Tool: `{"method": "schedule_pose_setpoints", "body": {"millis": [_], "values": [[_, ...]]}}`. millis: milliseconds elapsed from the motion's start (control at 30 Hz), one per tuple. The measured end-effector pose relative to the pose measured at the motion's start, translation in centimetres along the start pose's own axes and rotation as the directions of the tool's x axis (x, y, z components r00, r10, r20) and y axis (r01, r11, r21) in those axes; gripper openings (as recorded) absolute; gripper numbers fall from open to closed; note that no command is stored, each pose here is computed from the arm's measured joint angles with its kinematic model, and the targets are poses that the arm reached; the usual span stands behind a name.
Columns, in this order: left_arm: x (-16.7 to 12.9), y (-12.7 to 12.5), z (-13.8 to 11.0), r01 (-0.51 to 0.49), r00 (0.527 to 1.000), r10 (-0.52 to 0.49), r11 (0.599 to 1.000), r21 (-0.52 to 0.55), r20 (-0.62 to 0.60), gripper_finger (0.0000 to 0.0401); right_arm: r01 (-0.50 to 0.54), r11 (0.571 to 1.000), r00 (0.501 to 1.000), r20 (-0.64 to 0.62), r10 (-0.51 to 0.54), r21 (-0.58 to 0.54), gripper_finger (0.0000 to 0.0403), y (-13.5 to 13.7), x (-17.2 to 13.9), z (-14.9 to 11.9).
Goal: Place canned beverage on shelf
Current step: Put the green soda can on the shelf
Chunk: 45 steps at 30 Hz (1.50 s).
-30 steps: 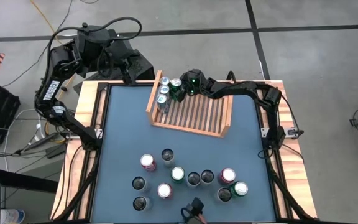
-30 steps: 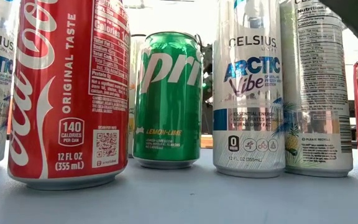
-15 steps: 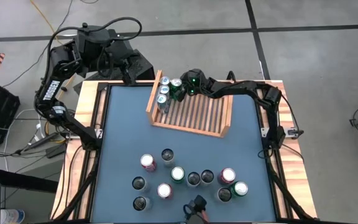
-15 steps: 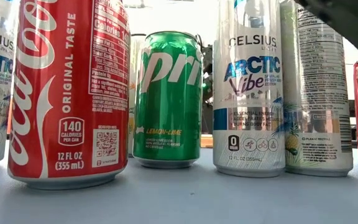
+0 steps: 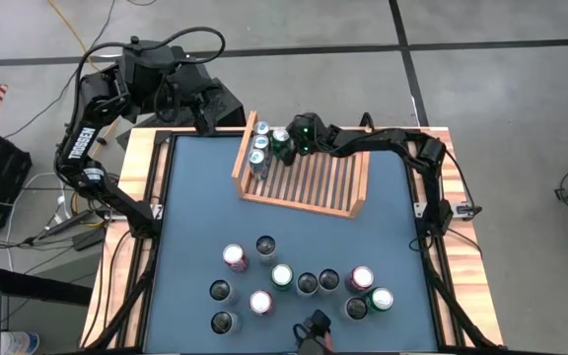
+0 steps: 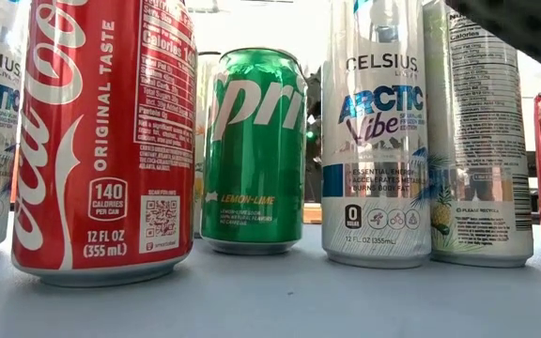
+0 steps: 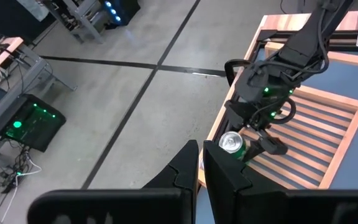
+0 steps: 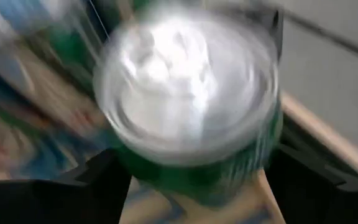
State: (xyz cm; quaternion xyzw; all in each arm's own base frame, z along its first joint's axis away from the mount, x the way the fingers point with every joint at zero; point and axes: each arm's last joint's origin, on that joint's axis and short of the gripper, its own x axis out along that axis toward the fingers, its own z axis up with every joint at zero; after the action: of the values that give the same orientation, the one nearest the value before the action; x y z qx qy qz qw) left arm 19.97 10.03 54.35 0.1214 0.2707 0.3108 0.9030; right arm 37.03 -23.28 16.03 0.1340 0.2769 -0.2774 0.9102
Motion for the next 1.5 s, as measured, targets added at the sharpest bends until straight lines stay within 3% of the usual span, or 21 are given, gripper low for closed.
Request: {"method": "schedule_pose_setpoints", "body": {"millis": [267, 800, 1167, 1500], "values": [[0.0, 0.0, 0.0, 0.001, 1.000, -0.001, 1.000, -0.002, 0.000, 0.0016, 0.005, 1.000, 0.999, -0.050, -0.006, -0.018, 0.0370, -0.4, 0.0, -0.5], [0.0, 0.0, 0.0, 0.001, 1.000, -0.001, 1.000, -0.004, 0.000, 0.0016, -0.058, 0.997, 0.998, -0.020, 0.057, -0.054, 0.0372, -1.6, -0.1, 0.1], [0.0, 0.0, 0.0, 0.001, 1.000, -0.001, 1.000, -0.014, -0.002, 0.0016, -0.094, 0.988, 0.995, 0.023, 0.097, -0.125, 0.0359, 0.1, 0.0, 0.4], [0.0, 0.0, 0.0, 0.001, 1.000, -0.001, 1.000, -0.013, -0.003, 0.0016, -0.102, 0.984, 0.993, 0.046, 0.109, -0.144, 0.0308, 0.5, 0.0, 0.5]]}}
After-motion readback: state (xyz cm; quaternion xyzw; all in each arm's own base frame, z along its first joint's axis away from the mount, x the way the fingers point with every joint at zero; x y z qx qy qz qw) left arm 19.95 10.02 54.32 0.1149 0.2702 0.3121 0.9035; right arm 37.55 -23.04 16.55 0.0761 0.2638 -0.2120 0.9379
